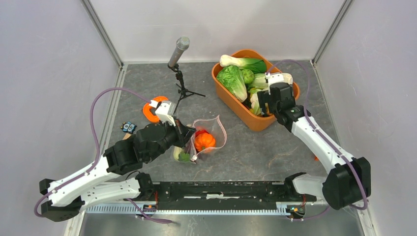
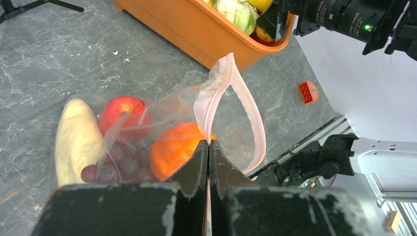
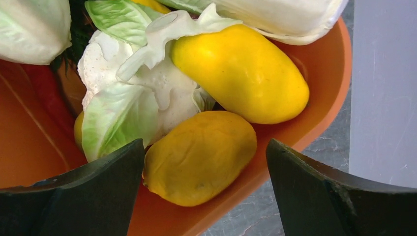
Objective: Place the food in the zip-top bag and seal the zipper
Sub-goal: Pick up the fake fruit from the bin.
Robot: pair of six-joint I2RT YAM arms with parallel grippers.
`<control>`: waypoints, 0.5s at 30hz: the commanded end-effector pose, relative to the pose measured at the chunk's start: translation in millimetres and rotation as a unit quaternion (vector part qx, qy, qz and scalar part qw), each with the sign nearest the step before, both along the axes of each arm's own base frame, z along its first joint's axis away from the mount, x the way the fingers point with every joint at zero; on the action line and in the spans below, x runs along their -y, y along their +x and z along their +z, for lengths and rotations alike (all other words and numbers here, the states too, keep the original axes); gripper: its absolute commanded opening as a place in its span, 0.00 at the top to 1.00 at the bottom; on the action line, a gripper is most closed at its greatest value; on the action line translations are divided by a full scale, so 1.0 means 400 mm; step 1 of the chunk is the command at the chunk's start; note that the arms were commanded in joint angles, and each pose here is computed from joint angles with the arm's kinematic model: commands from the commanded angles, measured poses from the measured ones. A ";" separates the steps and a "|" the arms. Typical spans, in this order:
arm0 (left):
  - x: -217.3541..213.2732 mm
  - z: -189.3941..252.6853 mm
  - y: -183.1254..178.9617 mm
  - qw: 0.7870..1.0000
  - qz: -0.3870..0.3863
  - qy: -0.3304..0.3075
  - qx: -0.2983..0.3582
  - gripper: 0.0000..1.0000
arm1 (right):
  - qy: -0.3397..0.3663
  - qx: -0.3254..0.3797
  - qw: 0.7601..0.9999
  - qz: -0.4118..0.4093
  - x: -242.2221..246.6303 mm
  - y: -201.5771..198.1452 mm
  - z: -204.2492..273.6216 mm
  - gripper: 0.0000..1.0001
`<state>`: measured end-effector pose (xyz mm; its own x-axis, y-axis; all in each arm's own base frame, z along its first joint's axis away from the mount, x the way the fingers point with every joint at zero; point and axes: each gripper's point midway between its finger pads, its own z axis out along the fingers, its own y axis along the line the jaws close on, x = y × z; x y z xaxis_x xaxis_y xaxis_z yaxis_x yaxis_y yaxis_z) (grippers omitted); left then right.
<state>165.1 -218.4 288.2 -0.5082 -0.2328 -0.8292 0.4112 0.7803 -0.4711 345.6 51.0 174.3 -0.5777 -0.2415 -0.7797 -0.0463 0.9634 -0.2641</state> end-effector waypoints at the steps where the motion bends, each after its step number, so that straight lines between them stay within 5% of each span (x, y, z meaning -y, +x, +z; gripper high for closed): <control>1: -0.003 0.024 0.000 1.000 0.002 -0.019 0.010 0.98 | -0.010 -0.007 1.000 0.016 -0.006 0.027 0.013 0.05; 6: 0.001 0.022 0.002 1.000 0.001 -0.018 0.010 0.98 | -0.015 -0.050 0.999 0.015 -0.007 0.013 -0.032 0.13; 15: 0.002 0.018 0.003 1.000 0.000 -0.015 0.009 0.98 | 0.052 -0.006 0.995 0.082 -0.079 0.008 0.022 0.36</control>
<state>164.8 -217.8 288.4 -0.5072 -0.2346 -0.8293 0.4115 0.7796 -0.4722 348.2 62.1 159.6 -0.6235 -0.2803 -0.7298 -0.1381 0.9583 -0.2501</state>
